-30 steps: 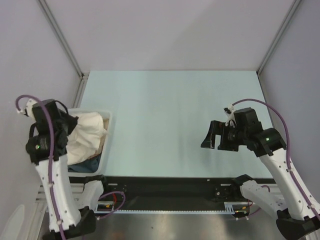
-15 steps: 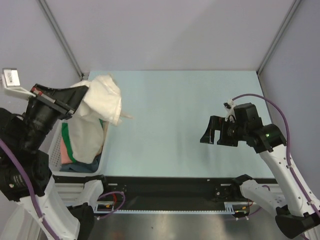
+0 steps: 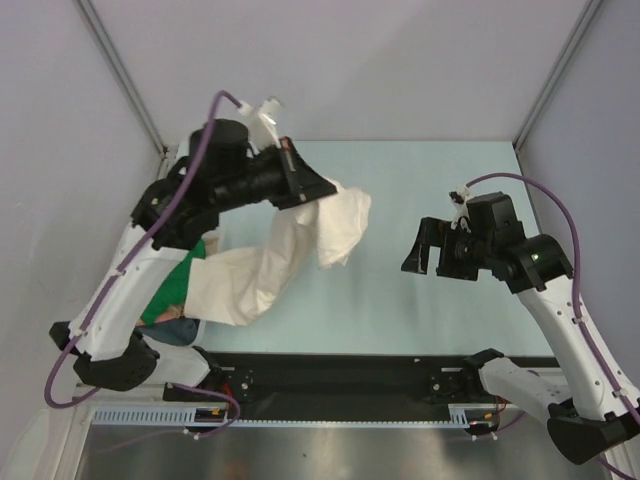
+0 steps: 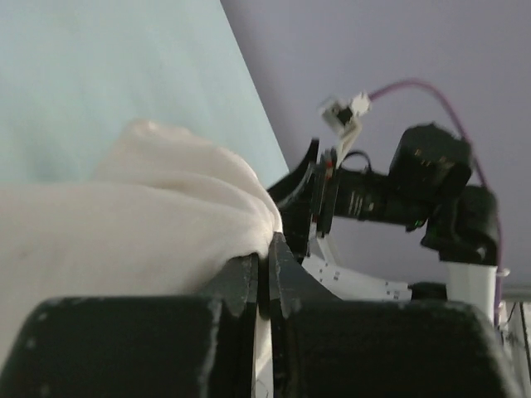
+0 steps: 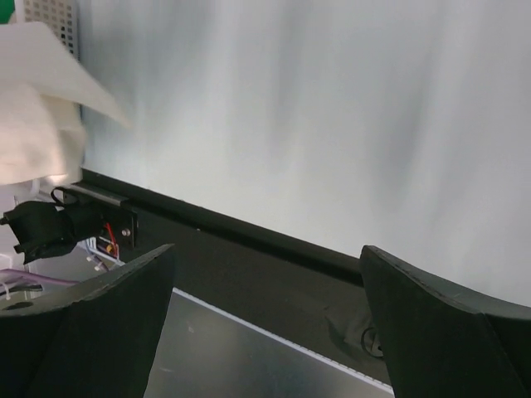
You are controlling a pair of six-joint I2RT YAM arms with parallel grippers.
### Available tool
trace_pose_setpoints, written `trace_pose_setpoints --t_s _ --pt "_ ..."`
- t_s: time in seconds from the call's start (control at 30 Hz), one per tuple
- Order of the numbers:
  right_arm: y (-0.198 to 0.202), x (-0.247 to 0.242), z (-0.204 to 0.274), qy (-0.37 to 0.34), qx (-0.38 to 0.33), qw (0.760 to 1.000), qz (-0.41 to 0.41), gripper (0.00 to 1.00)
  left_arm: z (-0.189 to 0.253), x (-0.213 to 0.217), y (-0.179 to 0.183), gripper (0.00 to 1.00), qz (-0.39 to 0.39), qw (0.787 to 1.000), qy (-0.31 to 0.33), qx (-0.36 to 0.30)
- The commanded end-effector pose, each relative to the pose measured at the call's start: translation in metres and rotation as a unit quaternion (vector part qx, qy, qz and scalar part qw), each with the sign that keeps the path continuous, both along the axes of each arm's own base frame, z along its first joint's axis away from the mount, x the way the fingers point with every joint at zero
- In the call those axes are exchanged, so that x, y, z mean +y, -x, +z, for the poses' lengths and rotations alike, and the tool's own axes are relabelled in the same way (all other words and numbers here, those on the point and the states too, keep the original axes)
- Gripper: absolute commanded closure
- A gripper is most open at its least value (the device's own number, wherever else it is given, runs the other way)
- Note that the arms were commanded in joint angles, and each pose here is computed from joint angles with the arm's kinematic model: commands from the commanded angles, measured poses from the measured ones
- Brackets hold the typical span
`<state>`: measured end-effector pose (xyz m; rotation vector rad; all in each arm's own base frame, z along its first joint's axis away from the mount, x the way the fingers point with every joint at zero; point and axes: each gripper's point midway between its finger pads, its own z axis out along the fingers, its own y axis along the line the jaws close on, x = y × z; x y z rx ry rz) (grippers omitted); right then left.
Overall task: Fold and stack the t-shirts
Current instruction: Move the tshirt to the center of the board
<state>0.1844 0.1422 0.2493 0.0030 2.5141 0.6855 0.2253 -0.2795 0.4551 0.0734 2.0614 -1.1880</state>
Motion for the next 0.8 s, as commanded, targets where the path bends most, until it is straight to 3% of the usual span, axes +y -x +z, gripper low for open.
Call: trace_pose_setpoints --t_s 0.0,0.07,0.17,0.23,0.33,0.37,0.4,0.43,0.5,0.57,0.63,0.77 --pt "0.003 -0.013 0.015 0.014 -0.021 0.999 -0.022 0.0 0.021 -0.023 0.021 1.0 -0.012 0.998 0.02 -0.052" --pt "0.005 -0.017 0.013 0.021 -0.019 0.999 -0.03 0.0 -0.012 -0.042 0.023 1.0 -0.031 0.999 0.0 -0.021" --pt "0.005 -0.022 0.011 0.021 -0.024 0.999 -0.043 0.0 -0.021 -0.083 0.035 1.0 -0.065 0.997 -0.026 -0.025" --pt "0.004 -0.024 0.01 0.02 -0.021 0.998 -0.05 0.0 -0.016 -0.09 0.039 1.0 -0.08 0.995 -0.047 -0.021" --pt "0.004 -0.027 0.009 0.015 -0.012 0.998 -0.055 0.0 -0.053 -0.09 0.019 1.0 -0.061 0.993 -0.104 0.011" --pt "0.004 -0.026 0.006 0.014 -0.006 0.998 -0.055 0.0 -0.061 -0.083 0.01 0.94 -0.053 0.992 -0.112 0.019" --pt "0.006 -0.024 0.005 0.009 -0.002 0.999 -0.049 0.0 -0.085 -0.077 0.004 0.84 -0.044 0.989 -0.138 0.035" --pt "0.007 -0.023 -0.001 0.009 0.003 0.999 -0.042 0.0 -0.096 -0.069 -0.001 0.63 -0.033 0.987 -0.151 0.039" --pt "0.007 -0.021 -0.007 0.009 0.009 0.999 -0.036 0.0 -0.127 -0.03 -0.02 0.03 0.025 0.976 -0.205 0.065" --pt "0.005 -0.021 -0.017 0.012 0.017 0.999 -0.034 0.0 -0.144 0.001 -0.023 0.02 0.054 0.965 -0.242 0.082" --pt "0.003 -0.022 -0.032 0.017 0.039 0.998 -0.043 0.0 -0.146 0.018 -0.014 0.02 0.044 0.963 -0.259 0.056" --pt "-0.001 -0.019 -0.063 -0.01 0.092 0.994 -0.055 0.0 -0.162 -0.018 0.025 0.21 -0.068 0.976 -0.205 0.027"
